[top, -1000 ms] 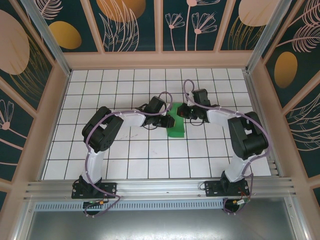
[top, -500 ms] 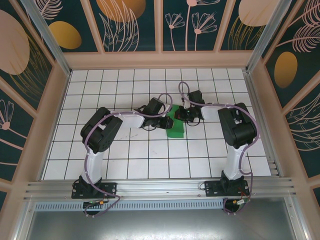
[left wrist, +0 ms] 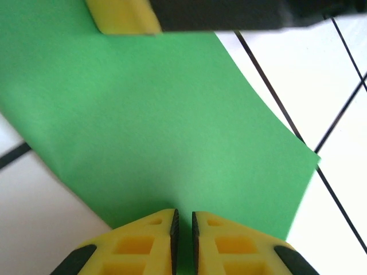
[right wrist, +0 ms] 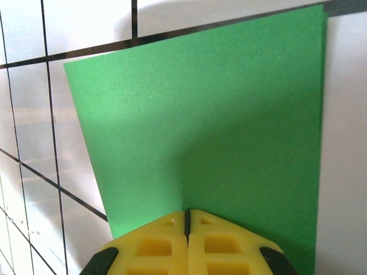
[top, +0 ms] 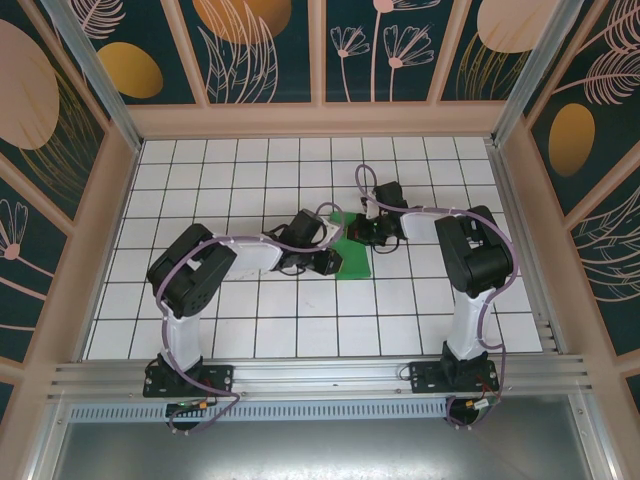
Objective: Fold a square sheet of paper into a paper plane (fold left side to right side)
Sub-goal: First fold the square sheet of paper in half at the center of the table, then hold the square sheet of paper at the center of the table, then first fold the square sheet of paper in half at the center of the table.
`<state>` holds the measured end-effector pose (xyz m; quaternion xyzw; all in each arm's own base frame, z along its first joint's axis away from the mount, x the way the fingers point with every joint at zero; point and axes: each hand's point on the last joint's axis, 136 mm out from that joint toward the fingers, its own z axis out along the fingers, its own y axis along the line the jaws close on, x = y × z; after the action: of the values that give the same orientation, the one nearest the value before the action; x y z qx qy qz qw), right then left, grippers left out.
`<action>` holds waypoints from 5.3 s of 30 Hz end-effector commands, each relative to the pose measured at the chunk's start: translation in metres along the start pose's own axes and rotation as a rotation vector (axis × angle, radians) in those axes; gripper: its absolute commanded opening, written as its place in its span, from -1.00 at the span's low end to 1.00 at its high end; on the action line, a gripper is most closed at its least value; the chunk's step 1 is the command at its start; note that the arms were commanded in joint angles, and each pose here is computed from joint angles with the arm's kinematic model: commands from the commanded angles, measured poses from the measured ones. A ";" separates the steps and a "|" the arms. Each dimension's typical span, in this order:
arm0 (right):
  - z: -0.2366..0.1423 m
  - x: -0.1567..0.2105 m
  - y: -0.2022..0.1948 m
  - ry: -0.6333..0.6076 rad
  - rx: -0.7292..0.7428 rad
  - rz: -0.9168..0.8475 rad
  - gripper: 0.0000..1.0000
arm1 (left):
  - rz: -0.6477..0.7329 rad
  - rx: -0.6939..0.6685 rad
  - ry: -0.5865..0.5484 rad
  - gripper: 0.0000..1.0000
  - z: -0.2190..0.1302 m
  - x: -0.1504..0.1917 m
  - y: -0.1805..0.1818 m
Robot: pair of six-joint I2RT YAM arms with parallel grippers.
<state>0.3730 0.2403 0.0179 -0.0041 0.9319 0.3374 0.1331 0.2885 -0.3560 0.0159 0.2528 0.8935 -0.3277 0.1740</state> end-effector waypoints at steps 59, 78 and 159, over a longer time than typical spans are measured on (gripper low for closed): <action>0.005 0.017 -0.032 0.050 0.142 0.038 -1.00 | -0.096 0.176 0.061 -0.73 -0.034 0.028 -0.040; 0.003 0.016 -0.025 0.042 0.127 0.022 -1.00 | -0.175 0.004 -0.035 -0.74 0.005 -0.060 0.027; -0.033 0.140 -0.056 0.188 0.310 0.009 -1.00 | -0.239 -0.120 -0.175 -0.84 0.011 -0.073 0.074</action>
<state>0.2724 0.2240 0.0144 -0.0277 0.9537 0.2764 0.1152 0.3754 -0.3604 0.0168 0.1366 0.9072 -0.3414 0.2046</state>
